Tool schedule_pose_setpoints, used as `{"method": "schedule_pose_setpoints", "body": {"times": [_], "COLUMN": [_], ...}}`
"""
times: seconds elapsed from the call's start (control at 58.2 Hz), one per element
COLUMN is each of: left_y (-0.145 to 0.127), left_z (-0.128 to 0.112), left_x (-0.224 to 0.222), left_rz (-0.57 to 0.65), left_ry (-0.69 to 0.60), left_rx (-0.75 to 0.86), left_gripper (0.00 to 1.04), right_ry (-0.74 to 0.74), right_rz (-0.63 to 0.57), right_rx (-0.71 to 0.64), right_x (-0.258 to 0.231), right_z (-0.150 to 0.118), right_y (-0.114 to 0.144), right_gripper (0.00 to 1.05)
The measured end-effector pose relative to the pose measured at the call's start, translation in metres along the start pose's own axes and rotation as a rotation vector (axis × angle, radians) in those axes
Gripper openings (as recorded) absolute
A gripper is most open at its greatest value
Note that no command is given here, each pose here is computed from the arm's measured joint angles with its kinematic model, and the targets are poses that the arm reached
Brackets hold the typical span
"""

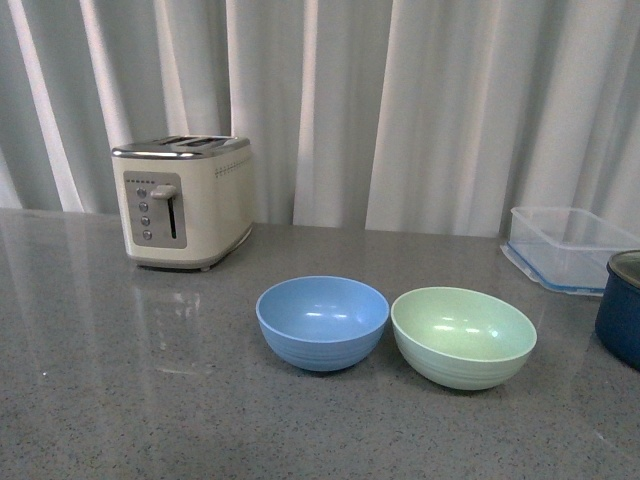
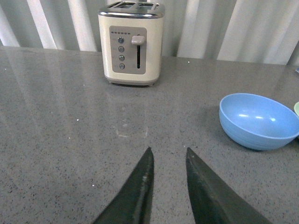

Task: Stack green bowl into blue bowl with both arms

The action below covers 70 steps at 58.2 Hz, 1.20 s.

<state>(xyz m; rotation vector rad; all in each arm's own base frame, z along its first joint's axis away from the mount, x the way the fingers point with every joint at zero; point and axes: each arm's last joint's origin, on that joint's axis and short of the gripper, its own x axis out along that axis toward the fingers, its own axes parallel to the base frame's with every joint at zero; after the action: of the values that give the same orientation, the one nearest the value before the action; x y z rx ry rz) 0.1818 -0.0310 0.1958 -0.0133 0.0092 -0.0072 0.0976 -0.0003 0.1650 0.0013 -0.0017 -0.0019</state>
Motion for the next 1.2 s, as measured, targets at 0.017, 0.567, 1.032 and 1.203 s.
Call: {"method": "schedule_pose_setpoints", "body": {"times": [0.017,0.567,1.032,1.203], "left_y": [0.001,0.031,0.031,0.031], "left_z": [-0.001,-0.021,-0.022,-0.022], "left_x": [-0.002,-0.043,-0.059,-0.064], "left_rz": [-0.003,0.011,0.005,0.005], "left_ry": [0.001,-0.002,-0.031,-0.033], "left_rx": [0.001,0.006,0.007,0.007], "left_gripper": [0.14,0.04,0.04,0.04], "right_ry": [0.000,0.000,0.000,0.000], "right_rz": [0.000,0.000,0.000,0.000], "right_rx": [0.000,0.000,0.000,0.000], "right_x": [0.000,0.000,0.000,0.000], "right_z": [0.000,0.000,0.000,0.000], "right_y": [0.000,0.000,0.000,0.000], "right_gripper": [0.95,0.95,0.95,0.95]}}
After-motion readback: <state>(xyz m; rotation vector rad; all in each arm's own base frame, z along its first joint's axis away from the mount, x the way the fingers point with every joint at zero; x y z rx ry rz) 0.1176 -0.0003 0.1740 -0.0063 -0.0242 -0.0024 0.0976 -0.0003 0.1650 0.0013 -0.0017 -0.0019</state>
